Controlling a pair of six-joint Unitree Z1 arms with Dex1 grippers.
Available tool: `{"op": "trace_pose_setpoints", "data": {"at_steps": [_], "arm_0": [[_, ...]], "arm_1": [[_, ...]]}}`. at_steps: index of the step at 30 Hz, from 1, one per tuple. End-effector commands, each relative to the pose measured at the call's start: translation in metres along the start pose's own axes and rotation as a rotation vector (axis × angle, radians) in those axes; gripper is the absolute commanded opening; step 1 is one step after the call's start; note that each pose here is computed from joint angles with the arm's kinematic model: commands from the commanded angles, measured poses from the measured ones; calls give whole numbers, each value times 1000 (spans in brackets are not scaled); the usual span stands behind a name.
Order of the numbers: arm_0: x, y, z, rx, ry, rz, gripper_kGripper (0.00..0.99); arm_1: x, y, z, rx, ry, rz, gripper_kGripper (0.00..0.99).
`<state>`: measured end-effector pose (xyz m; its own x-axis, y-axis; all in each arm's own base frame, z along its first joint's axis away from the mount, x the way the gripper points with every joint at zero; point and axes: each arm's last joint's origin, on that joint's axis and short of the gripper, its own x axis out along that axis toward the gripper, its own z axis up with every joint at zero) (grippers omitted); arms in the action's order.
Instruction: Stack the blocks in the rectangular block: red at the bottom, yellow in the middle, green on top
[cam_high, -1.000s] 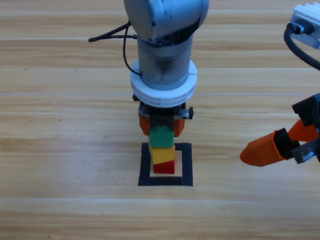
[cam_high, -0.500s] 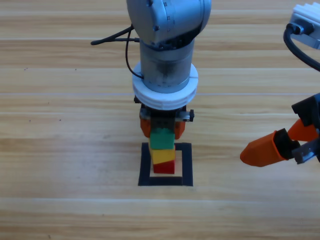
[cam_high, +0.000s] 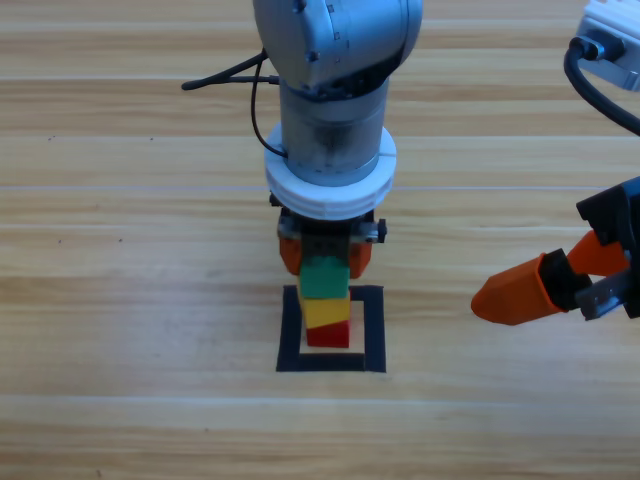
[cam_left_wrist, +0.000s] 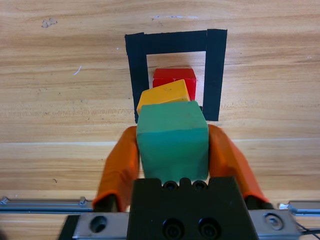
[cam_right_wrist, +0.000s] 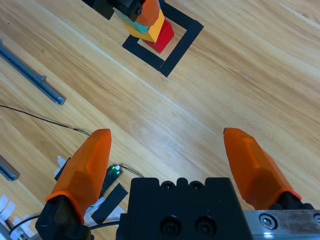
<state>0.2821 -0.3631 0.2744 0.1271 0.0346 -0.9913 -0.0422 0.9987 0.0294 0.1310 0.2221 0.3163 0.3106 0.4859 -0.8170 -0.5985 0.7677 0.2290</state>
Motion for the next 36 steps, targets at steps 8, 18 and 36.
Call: {"op": "trace_pose_setpoints", "data": {"at_steps": [8,18,36], "arm_0": [[13,-12,-9,5,4,21,842],[-85,16,-30,-11,-233,-92,925],[-105,174,-157,55,-566,-233,990]], "arm_1": [[10,-8,-4,14,26,-19,990],[10,-8,-3,15,19,-26,990],[11,-11,1,34,-19,-107,990]]}}
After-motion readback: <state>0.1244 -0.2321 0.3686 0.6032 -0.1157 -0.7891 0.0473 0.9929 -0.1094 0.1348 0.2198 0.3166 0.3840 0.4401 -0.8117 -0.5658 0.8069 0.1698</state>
